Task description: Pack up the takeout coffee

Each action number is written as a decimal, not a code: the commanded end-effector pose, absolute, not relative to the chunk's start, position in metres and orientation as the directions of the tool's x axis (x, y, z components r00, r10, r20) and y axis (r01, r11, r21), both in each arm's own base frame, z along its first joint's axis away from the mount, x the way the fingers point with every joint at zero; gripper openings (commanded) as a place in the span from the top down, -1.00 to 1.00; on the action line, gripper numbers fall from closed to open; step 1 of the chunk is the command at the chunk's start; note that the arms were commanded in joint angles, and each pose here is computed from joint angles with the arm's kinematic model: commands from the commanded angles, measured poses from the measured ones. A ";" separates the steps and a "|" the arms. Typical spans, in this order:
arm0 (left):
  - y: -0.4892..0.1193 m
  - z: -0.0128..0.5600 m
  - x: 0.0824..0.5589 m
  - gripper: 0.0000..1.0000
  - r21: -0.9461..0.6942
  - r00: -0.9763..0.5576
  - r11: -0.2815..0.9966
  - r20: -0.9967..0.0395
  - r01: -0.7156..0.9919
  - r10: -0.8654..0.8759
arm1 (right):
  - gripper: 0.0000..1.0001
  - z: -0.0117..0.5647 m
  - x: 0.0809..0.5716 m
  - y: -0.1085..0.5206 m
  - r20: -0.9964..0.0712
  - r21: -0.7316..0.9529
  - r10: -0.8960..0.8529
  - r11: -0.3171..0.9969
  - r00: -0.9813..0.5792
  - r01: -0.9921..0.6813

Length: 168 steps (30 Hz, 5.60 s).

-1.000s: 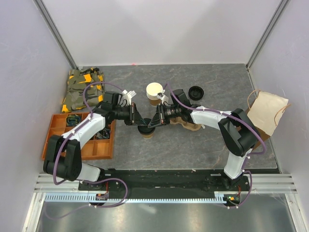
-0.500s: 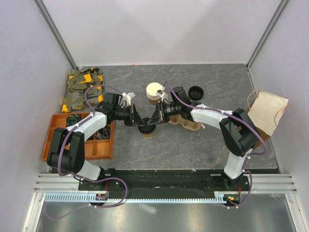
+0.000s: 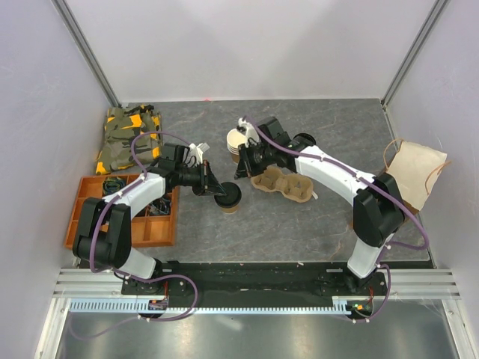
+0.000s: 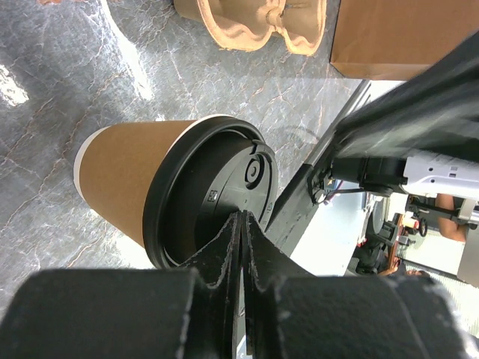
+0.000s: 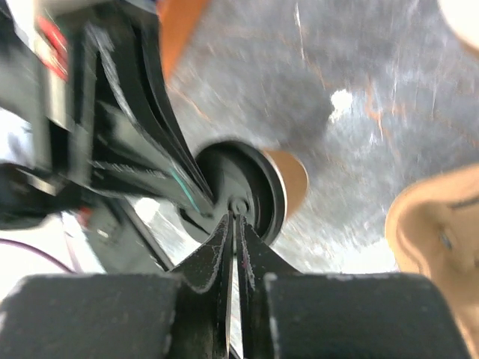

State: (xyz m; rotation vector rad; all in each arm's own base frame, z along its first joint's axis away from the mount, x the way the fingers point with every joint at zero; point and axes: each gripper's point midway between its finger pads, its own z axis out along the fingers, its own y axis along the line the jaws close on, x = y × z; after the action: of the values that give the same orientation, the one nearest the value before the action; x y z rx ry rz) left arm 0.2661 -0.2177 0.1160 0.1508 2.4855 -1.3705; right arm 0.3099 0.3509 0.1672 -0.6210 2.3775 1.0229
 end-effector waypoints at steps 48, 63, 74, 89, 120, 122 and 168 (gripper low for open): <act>-0.211 0.102 0.272 0.88 -0.780 -0.954 0.592 -0.294 0.204 -0.059 | 0.76 0.150 0.263 0.368 -0.553 0.393 -0.452 0.599 -0.700 -0.698; -0.211 0.101 0.272 0.88 -0.779 -0.955 0.593 -0.293 0.203 -0.057 | 0.50 0.149 0.273 0.354 -0.574 0.314 -0.446 0.654 -0.686 -0.688; -0.210 0.099 0.271 0.88 -0.777 -0.955 0.596 -0.290 0.203 -0.053 | 0.65 0.092 0.258 0.349 -0.449 0.350 -0.485 0.677 -0.750 -0.648; -0.213 0.120 0.272 0.85 -0.784 -0.938 0.565 -0.343 0.256 -0.050 | 0.56 0.164 0.292 0.371 -0.592 0.391 -0.379 0.636 -0.711 -0.665; -0.192 0.150 0.302 0.76 -0.446 -0.778 0.775 -0.621 0.448 0.092 | 0.53 0.117 0.283 0.362 -0.439 0.524 -0.320 0.668 -0.840 -0.528; -0.189 0.153 0.306 0.76 -0.417 -0.762 0.787 -0.639 0.455 0.101 | 0.53 0.117 0.284 0.361 -0.438 0.524 -0.319 0.669 -0.840 -0.527; -0.208 0.202 0.270 0.49 -0.372 -0.665 0.704 -0.722 0.605 0.190 | 0.45 0.161 0.289 0.365 -0.505 0.564 -0.288 0.604 -0.814 -0.563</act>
State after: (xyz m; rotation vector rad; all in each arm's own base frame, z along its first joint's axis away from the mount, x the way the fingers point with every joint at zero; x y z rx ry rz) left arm 0.2853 -0.1996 0.1656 0.5732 2.3413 -0.6995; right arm 0.2830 0.3593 0.1211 -0.6750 2.5695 0.9765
